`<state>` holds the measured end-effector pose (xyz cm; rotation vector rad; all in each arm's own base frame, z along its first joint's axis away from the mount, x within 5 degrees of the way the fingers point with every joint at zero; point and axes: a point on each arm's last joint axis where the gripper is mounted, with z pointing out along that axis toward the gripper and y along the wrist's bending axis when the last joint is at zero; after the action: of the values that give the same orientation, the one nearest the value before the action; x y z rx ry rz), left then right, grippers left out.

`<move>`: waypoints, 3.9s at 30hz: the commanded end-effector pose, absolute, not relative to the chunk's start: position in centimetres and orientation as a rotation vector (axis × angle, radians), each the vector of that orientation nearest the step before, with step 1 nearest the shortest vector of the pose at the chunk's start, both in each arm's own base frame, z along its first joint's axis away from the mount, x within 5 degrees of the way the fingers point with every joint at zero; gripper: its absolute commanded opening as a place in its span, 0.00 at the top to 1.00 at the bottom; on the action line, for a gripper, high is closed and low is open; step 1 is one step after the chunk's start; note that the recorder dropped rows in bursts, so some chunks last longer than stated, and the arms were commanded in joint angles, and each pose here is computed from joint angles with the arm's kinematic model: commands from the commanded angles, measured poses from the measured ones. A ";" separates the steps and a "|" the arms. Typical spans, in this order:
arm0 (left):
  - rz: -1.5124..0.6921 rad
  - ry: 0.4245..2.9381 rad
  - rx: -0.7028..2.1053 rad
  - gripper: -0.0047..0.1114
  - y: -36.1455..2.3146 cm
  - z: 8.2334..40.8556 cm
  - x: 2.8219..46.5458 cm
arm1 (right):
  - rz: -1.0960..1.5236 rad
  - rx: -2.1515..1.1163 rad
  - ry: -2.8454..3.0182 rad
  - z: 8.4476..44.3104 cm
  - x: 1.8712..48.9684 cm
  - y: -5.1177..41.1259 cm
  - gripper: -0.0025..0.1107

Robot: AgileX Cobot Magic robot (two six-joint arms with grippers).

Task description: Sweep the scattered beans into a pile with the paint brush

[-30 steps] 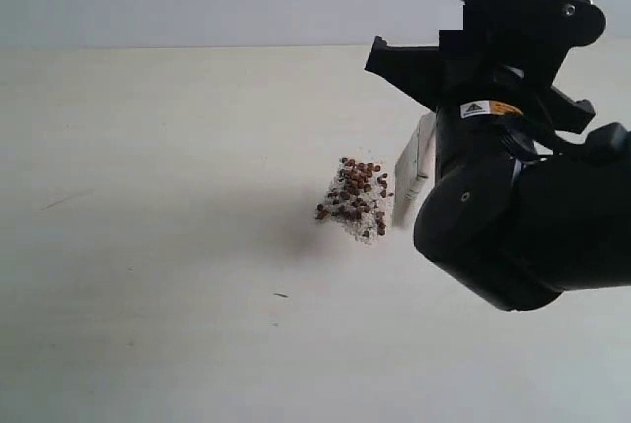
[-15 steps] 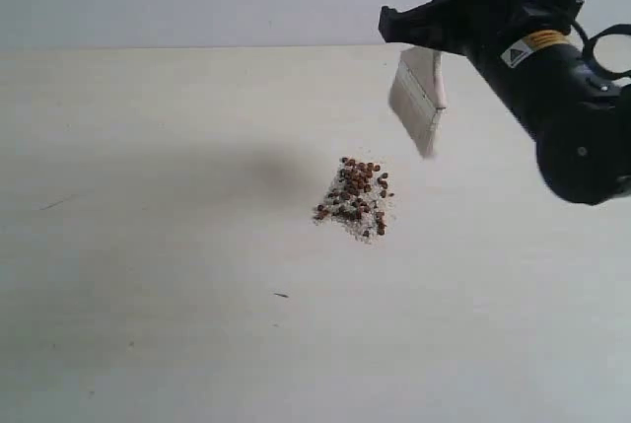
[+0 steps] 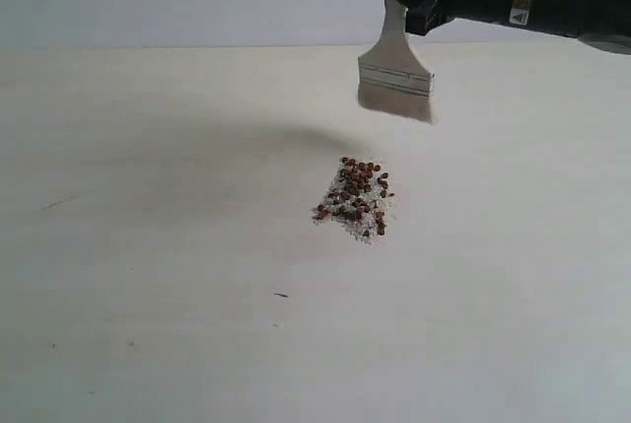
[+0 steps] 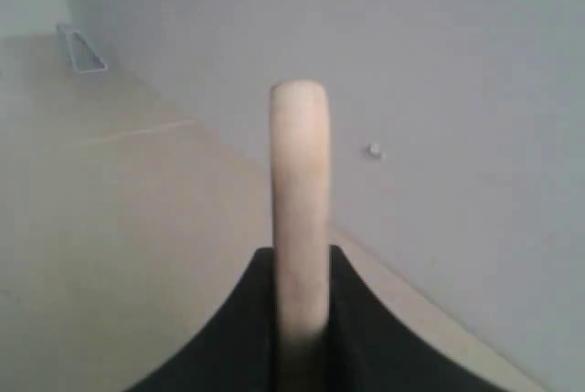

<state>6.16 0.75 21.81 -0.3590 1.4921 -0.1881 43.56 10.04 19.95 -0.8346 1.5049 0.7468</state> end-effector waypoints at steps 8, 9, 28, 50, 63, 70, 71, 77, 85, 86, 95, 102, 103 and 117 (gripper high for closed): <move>-0.192 1.499 -0.363 0.96 0.7 21.7 6.2 | 0.830 -0.890 1.502 15.5 45.9 10.3 0.98; -0.192 1.499 -0.363 0.96 0.7 21.7 6.2 | 0.870 -0.900 1.475 15.7 45.6 10.5 0.98; -0.192 1.499 -0.363 0.96 0.7 21.7 6.2 | 0.858 -0.909 1.441 15.8 45.6 10.5 0.98; -0.192 1.499 -0.363 0.96 0.7 21.7 6.2 | 1.017 -0.987 1.516 14.6 44.5 10.9 0.98; -0.192 1.499 -0.363 0.96 0.7 21.7 6.2 | 0.946 -0.981 1.425 18.5 44.4 10.4 0.98; -0.192 1.499 -0.363 0.96 0.7 21.7 6.2 | 0.933 -0.899 1.466 18.2 44.6 8.1 0.98; -0.192 1.499 -0.363 0.96 0.7 21.7 6.2 | 0.928 -0.874 1.474 17.9 44.6 7.6 0.98; -0.192 1.499 -0.363 0.96 0.7 21.7 6.2 | 0.918 -0.841 1.539 16.2 43.8 5.5 0.98; -0.192 1.499 -0.363 0.96 0.7 21.7 6.2 | 0.925 -0.835 1.555 16.7 43.4 5.1 0.98; -0.192 1.499 -0.363 0.96 0.7 21.7 6.2 | 0.917 -0.832 1.544 17.3 43.4 5.0 0.98; -0.192 1.499 -0.363 0.96 0.7 21.7 6.2 | 0.981 -0.666 1.597 24.4 42.0 2.2 0.98; -0.192 1.499 -0.363 0.96 0.7 21.7 6.2 | 1.016 -0.661 1.659 24.0 38.5 2.7 0.98; -0.192 1.499 -0.363 0.96 0.7 21.7 6.2 | 1.013 -0.639 1.653 23.3 37.9 2.8 0.98; -0.192 1.499 -0.363 0.96 0.7 21.7 6.2 | 0.928 -0.902 1.564 22.8 30.3 6.6 0.98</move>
<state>6.16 0.74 21.81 -0.3586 1.4922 -0.1884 31.55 5.00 22.67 -0.8082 1.6141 0.9265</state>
